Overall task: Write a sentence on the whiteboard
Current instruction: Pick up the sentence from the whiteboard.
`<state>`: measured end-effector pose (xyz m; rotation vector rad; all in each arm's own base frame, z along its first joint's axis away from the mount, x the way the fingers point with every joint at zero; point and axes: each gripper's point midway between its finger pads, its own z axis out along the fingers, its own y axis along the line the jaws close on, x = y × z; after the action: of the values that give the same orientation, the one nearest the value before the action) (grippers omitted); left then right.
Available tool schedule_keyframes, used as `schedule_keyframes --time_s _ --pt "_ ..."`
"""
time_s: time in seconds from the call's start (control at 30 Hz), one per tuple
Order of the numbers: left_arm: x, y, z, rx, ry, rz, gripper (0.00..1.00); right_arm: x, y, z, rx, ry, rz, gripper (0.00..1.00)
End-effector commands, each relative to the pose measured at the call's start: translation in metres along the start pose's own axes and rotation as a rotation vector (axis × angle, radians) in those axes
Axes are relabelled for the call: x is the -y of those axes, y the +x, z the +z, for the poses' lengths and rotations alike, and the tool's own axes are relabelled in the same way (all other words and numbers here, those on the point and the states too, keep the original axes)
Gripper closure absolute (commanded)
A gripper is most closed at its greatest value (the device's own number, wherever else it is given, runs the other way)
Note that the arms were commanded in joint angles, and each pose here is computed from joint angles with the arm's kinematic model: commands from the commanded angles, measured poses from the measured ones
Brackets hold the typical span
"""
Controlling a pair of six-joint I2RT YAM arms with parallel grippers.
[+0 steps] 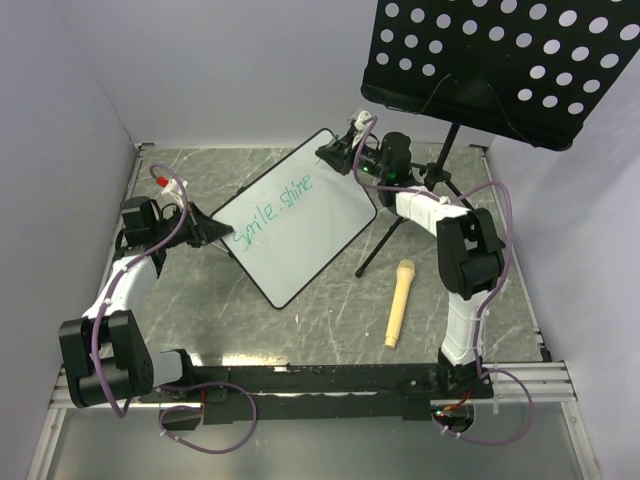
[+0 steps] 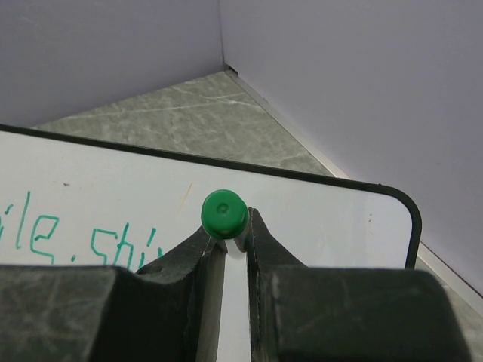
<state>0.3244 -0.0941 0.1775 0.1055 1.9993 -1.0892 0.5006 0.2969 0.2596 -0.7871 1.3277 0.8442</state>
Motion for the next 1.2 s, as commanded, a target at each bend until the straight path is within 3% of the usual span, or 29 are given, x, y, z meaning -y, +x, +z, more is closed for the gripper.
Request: schedule_keyframes --time_s 0.0,0.7,1.17 --pt "-0.051 0.006 -0.001 -0.011 -0.207 0.185 0.99 0.002 -0.018 0.012 0.049 -0.018 -0.049 1.00" --pt "-0.052 0.007 0.000 -0.013 -0.206 0.185 0.99 0.012 -0.002 0.025 0.019 -0.005 -0.038 1.00" --pt "-0.054 0.006 0.000 -0.011 -0.214 0.179 0.99 0.001 0.011 0.011 0.006 -0.001 -0.027 1.00"
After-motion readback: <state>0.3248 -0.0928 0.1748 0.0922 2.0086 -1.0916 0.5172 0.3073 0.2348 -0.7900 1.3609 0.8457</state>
